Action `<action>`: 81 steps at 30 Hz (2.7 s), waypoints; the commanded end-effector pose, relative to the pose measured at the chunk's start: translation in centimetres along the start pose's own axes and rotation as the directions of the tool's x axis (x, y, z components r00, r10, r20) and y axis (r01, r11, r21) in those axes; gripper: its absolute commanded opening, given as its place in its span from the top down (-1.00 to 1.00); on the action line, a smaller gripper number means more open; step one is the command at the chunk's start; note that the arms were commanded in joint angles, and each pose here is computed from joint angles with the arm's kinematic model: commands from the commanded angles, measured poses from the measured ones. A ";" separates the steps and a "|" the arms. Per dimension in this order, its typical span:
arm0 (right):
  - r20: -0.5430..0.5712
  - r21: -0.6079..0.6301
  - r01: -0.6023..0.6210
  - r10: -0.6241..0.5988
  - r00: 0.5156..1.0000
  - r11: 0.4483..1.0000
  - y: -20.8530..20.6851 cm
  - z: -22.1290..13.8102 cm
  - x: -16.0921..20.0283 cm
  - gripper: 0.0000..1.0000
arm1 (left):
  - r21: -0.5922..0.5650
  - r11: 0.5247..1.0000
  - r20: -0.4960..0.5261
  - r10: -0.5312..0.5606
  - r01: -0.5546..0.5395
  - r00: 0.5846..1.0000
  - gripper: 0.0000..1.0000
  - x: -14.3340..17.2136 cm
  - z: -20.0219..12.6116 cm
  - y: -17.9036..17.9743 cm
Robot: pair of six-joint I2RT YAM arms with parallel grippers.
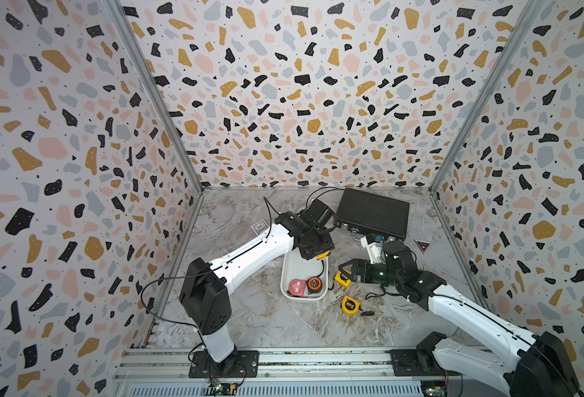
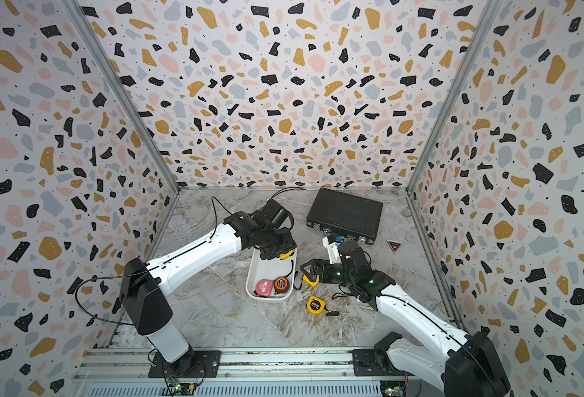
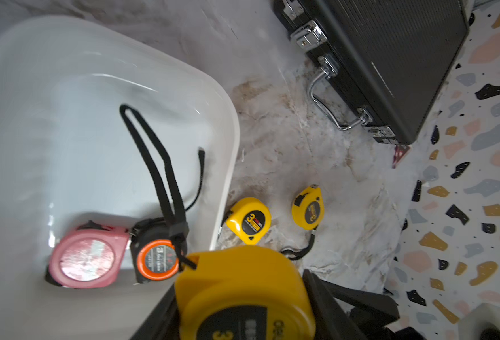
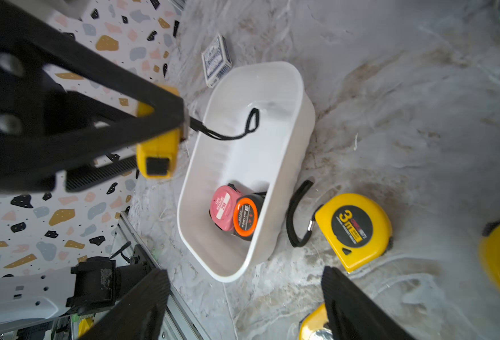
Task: Take the tape measure out of the storage box
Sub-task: Place the tape measure at the center of the board.
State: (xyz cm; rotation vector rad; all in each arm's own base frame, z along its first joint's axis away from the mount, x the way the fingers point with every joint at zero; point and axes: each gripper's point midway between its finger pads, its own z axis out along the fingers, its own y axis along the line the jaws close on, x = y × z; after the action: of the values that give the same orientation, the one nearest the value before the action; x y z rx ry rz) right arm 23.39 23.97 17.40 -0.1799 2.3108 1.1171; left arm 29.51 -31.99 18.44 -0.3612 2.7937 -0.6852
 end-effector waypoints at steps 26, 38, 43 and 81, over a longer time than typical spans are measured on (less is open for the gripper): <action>0.262 -0.112 0.061 -0.030 0.965 0.992 3.6 -2.2 -4.8 -0.15 | 0.340 0.914 -0.175 -0.169 0.221 0.970 1.00 3.6 -3.9 -8.4; 0.285 -0.089 0.046 -0.019 0.958 0.995 3.2 -2.1 -5.3 0.72 | 0.391 0.891 -0.207 -0.156 0.228 0.966 0.92 3.9 -3.8 -9.5; 0.298 -0.055 0.053 -0.034 0.954 0.997 2.9 -2.5 -5.7 0.77 | 0.415 0.891 -0.186 -0.114 0.183 0.976 -0.04 3.6 -3.8 -10.3; 0.037 0.053 -0.251 0.249 0.968 0.967 -10.8 9.1 -4.2 0.61 | 0.208 0.976 0.006 -0.073 0.070 0.997 -1.00 -0.4 -4.7 -1.0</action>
State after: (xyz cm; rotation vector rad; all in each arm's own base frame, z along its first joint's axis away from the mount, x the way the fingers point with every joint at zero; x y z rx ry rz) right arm 33.41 22.84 6.13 0.1792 2.4288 1.1296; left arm 28.85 -31.88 23.38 -0.4447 2.6700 -1.0272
